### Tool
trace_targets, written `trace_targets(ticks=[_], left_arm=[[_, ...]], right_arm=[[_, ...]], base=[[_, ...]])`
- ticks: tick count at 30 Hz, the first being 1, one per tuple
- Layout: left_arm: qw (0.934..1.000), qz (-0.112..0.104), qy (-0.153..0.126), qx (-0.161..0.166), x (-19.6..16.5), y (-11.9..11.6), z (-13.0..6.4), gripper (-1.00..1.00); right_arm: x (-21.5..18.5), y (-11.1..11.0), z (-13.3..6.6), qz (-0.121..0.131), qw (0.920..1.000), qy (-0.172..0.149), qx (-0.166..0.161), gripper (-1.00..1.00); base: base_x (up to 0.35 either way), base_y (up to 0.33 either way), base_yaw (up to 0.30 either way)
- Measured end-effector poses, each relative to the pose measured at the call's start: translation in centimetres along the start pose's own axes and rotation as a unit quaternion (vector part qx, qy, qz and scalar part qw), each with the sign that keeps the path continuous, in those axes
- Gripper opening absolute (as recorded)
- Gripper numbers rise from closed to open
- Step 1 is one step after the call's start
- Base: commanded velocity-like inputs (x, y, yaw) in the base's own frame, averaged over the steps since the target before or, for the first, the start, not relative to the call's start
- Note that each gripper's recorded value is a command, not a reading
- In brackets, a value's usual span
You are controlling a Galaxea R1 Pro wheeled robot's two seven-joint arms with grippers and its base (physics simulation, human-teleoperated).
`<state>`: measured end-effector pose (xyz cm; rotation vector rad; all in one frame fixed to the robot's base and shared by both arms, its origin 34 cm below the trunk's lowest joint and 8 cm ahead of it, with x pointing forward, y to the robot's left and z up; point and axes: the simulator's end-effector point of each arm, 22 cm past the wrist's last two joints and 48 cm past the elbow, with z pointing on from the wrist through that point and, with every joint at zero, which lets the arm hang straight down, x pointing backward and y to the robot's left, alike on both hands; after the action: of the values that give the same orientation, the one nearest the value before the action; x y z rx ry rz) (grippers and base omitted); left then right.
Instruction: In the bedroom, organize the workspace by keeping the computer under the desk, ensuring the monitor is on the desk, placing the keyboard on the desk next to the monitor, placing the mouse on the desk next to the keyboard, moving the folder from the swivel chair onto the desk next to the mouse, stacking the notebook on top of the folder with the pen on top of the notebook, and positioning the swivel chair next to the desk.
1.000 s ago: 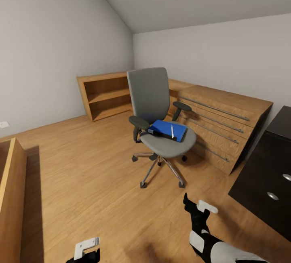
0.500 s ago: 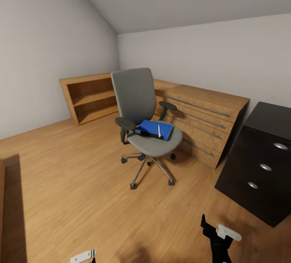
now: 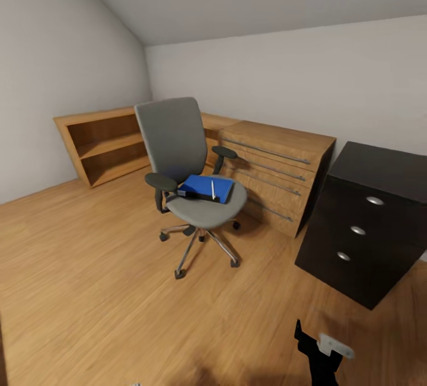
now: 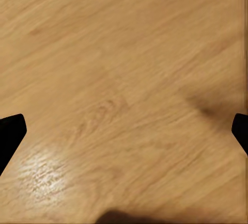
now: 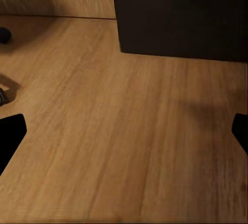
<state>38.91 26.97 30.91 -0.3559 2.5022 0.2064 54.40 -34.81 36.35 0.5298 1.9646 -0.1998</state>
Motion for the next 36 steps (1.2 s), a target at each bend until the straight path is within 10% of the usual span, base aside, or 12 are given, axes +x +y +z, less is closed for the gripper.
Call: trace_targets(ticks=[36], left_arm=[[1.0, 0.0, 0.0, 0.001, 0.2, 0.0, -0.1, 1.0]], right_arm=[[0.8, 0.0, -0.8, 0.001, 1.0, 0.005, -0.001, 1.0]], base=[[0.0, 0.0, -0.141]])
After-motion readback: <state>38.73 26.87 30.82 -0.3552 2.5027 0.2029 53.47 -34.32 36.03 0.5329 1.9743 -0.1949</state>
